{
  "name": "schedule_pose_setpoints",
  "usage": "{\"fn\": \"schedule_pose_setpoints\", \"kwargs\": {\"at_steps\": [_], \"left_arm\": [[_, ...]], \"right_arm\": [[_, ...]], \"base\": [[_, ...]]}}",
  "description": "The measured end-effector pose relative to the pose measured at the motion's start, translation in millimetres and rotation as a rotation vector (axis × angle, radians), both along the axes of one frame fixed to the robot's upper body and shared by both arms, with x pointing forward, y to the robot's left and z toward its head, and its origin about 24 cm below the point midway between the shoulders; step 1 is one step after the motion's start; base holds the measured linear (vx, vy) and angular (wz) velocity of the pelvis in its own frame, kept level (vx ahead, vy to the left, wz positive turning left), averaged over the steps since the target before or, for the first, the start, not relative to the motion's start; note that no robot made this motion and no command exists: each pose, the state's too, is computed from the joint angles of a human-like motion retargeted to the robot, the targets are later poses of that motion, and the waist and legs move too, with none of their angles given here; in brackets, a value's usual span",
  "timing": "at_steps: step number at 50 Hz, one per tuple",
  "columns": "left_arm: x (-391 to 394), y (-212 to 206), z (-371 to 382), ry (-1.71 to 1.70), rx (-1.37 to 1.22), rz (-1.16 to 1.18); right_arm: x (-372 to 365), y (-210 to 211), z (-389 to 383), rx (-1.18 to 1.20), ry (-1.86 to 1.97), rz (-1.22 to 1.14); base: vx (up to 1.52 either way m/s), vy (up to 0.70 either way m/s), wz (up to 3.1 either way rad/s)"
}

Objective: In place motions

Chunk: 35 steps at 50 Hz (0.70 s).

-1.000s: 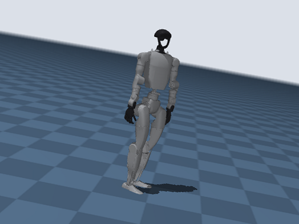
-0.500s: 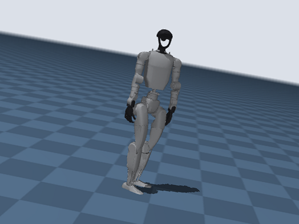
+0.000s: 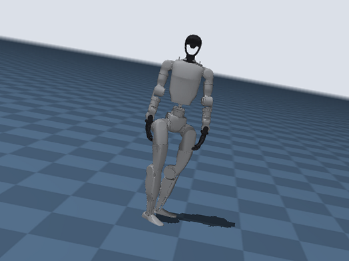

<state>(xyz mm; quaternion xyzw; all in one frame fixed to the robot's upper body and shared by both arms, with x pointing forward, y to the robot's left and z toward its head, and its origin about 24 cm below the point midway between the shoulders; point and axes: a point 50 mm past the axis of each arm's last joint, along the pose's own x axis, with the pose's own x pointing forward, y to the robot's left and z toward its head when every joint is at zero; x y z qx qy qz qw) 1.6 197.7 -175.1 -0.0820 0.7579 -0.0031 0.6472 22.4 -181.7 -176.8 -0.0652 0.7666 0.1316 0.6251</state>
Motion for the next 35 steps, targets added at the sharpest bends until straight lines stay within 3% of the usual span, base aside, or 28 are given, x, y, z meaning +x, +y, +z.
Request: {"fn": "schedule_pose_setpoints", "kwargs": {"at_steps": [17,35], "left_arm": [[-9.7,0.0,1.3,0.047,-0.042,-0.112],[-35.5,-5.5,2.6,0.102,-0.064,-0.058]], "right_arm": [[22.6,-0.9,0.3,-0.025,-0.065,0.223],[15.1,-1.2,0.0,-0.015,-0.048,0.115]], "base": [[0.00,0.00,0.12],[0.00,0.00,0.00]]}}
